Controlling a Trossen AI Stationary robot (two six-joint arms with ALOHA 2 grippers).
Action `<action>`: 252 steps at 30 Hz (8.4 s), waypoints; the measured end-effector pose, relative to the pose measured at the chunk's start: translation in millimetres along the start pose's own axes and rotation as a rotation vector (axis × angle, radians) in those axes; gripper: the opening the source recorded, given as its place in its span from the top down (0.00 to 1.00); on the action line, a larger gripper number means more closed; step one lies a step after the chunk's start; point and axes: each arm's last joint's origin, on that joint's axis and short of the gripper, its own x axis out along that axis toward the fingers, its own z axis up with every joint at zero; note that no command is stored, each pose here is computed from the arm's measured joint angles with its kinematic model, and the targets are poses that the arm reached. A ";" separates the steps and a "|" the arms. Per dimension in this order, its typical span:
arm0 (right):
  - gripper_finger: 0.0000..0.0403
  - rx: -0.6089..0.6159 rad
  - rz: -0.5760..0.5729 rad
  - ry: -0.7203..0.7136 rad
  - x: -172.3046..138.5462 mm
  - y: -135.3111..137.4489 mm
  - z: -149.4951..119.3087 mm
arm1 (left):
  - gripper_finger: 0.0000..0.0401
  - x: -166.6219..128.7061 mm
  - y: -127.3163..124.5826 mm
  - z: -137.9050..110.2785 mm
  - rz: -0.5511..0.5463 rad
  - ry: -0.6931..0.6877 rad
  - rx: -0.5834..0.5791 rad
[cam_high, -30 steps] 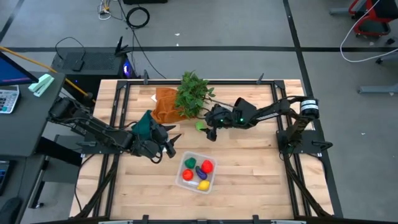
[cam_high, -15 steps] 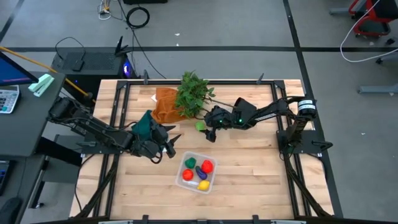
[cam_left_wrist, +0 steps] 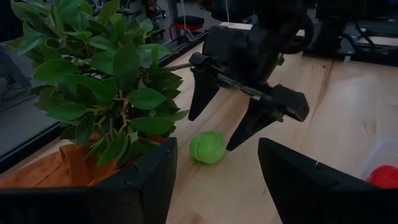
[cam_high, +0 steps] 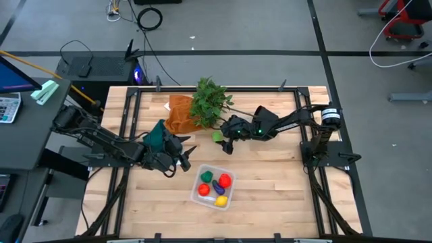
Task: Pick and placing Produce into tupperware
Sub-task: Put the green cabbage into the transparent bin, then return to Home Position
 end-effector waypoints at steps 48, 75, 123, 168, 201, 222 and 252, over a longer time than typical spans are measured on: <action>0.51 0.025 0.016 0.065 13.9 5.9 0.5 | 0.46 0.0 0.0 -0.2 0.000 0.002 0.003; 0.50 -0.053 0.523 0.031 -78.1 123.7 22.5 | 0.46 -0.1 -0.1 -0.2 -0.004 0.003 0.002; 0.50 -0.145 0.663 0.158 -29.2 173.2 34.0 | 0.49 -14.0 -21.2 -7.2 -0.569 0.196 0.066; 0.50 -0.140 0.605 0.249 -28.5 169.8 24.8 | 0.65 -34.1 -36.8 -5.5 -0.795 0.139 0.145; 0.78 -0.314 0.472 0.169 -86.5 128.4 65.2 | 0.69 -31.9 -34.7 -4.8 -0.696 0.082 0.214; 1.00 0.018 0.315 -0.194 -205.2 17.3 -25.1 | 0.73 -28.1 -32.5 -3.6 -0.672 0.078 0.212; 1.00 0.090 0.381 -0.584 -230.3 0.4 -101.8 | 0.73 -24.0 -30.2 -2.3 -0.654 0.081 0.195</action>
